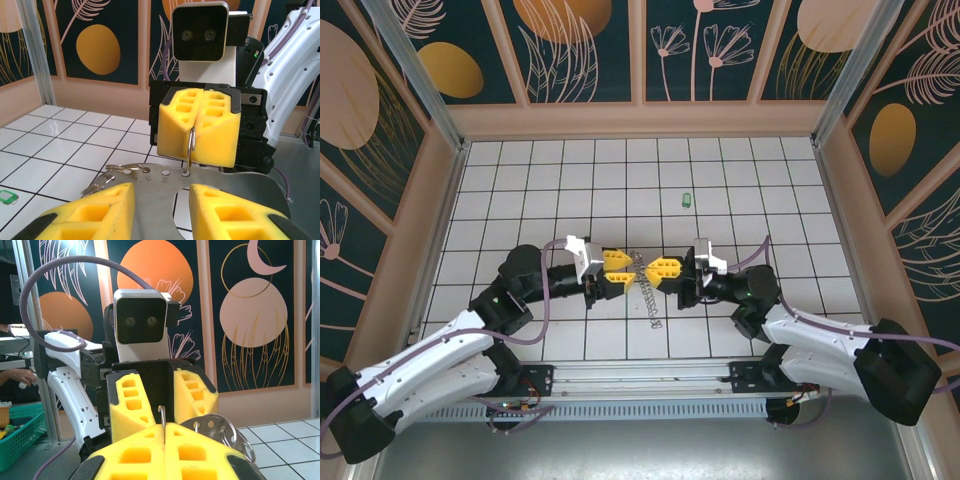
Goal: Put the keys on the keyring
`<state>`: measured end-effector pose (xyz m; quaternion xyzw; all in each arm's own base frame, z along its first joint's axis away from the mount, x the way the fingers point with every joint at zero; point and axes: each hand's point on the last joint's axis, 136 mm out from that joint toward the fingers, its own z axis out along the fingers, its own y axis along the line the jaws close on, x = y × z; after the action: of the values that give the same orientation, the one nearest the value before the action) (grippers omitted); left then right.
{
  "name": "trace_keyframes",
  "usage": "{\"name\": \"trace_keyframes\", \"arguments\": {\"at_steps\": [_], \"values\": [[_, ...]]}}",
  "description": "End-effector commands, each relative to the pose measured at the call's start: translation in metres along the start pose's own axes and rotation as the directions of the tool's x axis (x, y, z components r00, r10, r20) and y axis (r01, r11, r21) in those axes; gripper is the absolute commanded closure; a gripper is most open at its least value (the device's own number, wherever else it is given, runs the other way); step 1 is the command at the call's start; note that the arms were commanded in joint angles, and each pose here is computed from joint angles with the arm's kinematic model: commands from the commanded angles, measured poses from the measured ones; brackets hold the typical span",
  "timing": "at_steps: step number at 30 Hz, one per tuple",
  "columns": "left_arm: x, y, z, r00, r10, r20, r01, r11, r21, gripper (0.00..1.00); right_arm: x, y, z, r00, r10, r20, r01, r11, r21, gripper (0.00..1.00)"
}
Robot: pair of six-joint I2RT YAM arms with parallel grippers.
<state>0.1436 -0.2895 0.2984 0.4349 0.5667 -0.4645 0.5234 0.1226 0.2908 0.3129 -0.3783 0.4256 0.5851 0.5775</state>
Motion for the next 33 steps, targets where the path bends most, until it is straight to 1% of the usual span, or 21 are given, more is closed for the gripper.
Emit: {"name": "trace_keyframes", "arguments": {"at_steps": [1,7,13,16,20,22,25,29,30,33], "values": [[-0.018,-0.009,0.000,0.998,0.016,0.065,-0.020,0.999,0.050,0.68,-0.019,0.004,-0.002,0.996,-0.038,0.086,0.038,0.999,-0.007,1.00],[-0.021,-0.011,0.002,0.997,0.015,0.079,-0.021,0.997,0.068,0.72,-0.017,0.003,-0.003,0.996,-0.034,0.087,0.035,0.999,-0.003,1.00],[-0.021,-0.010,0.007,0.997,0.014,0.074,-0.019,0.997,0.075,0.77,-0.016,0.003,-0.003,0.995,-0.027,0.091,0.028,1.000,-0.005,1.00],[-0.020,-0.011,0.009,0.997,0.015,0.073,-0.021,0.996,0.081,0.81,-0.015,0.003,-0.003,0.996,-0.024,0.090,0.025,1.000,-0.008,1.00],[-0.020,-0.011,0.010,0.997,0.016,0.075,-0.022,0.997,0.080,0.84,-0.012,0.002,-0.003,0.996,-0.020,0.084,0.021,1.000,-0.007,1.00],[-0.021,-0.012,0.010,0.997,0.017,0.077,-0.023,0.997,0.078,0.88,-0.011,0.003,-0.002,0.997,-0.018,0.080,0.019,1.000,-0.013,1.00],[-0.022,-0.009,0.009,0.997,0.025,0.079,-0.029,0.998,0.060,1.00,-0.008,0.004,-0.002,0.998,-0.015,0.067,0.016,1.000,-0.017,1.00],[-0.022,-0.007,0.006,0.997,0.037,0.071,-0.039,0.999,0.033,1.00,-0.001,0.005,-0.001,0.999,-0.017,0.030,0.017,1.000,-0.018,1.00],[-0.020,-0.006,0.005,0.998,0.045,0.052,-0.046,0.999,0.023,1.00,0.002,0.004,-0.001,1.000,-0.016,0.013,0.016,1.000,-0.011,0.99],[-0.009,0.002,0.003,0.996,0.067,-0.052,-0.068,0.997,-0.022,1.00,0.009,0.002,-0.001,0.999,-0.033,-0.035,0.033,0.999,0.022,0.78]]}}
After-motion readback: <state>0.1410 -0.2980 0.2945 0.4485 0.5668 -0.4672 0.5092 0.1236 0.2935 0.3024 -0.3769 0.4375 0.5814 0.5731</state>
